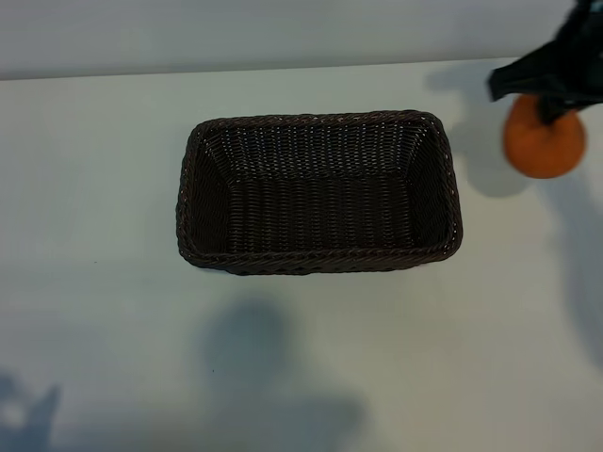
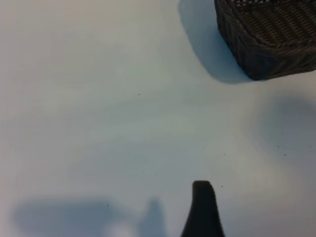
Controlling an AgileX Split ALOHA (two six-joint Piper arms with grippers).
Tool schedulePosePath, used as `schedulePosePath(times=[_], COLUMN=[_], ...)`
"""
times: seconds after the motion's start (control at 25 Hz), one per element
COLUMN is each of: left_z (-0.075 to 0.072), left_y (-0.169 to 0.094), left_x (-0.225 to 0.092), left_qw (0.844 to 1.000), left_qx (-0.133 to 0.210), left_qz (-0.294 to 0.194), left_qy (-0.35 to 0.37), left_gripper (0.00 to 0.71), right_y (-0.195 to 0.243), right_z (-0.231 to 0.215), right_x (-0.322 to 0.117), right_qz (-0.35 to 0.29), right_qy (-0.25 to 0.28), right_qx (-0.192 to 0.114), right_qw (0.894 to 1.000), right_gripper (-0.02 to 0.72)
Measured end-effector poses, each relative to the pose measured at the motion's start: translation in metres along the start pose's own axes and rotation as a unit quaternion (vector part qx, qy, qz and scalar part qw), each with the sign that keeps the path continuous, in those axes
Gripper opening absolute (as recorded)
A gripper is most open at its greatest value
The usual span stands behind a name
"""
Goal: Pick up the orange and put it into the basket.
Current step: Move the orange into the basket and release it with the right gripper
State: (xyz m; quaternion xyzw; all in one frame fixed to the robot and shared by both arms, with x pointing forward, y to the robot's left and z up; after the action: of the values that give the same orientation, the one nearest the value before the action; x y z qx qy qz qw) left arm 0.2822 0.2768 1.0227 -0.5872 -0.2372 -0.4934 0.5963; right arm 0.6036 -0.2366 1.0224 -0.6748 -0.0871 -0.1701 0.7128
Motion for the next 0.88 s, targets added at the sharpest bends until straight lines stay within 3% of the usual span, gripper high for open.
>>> schedulePosePath(times=[0.28, 0.4, 0.88], left_z=[0.0, 0.0, 0.0], left_y=[0.0, 0.0, 0.0], left_x=[0.0, 0.0, 0.0], left_qw=[1.0, 1.0, 1.0], left_qx=[0.0, 0.0, 0.0], left_qz=[0.0, 0.0, 0.0], left_qy=[0.0, 0.0, 0.0], left_gripper=[0.552, 0.552, 0.552], right_y=[-0.008, 0.001, 0.047], right_z=[0.082, 0.111, 0.144], right_x=[-0.013, -0.02, -0.02], right_qz=[-0.021, -0.013, 0.023], right_qy=[-0.071, -0.1, -0.126], right_qx=[0.067, 0.081, 0.074], right_qw=[0.995, 0.992, 0.989], right_gripper=[0.084, 0.084, 0.084])
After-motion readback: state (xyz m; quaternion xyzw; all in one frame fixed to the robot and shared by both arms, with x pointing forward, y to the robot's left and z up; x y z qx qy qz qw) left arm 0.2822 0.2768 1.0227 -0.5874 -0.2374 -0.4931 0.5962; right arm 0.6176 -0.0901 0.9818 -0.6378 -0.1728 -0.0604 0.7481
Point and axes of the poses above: a point on each arm's last joint axis where the gripper is mounted, y pointing out along that axis toward the gripper, z along the wrist's bending axis when the last joint is at zero, x = y × z, the point moved 6 cm from there along y, pointing out along that axis toward the gripper, and after that the axes turned 12 degrees about y, right-handed, at the moved point
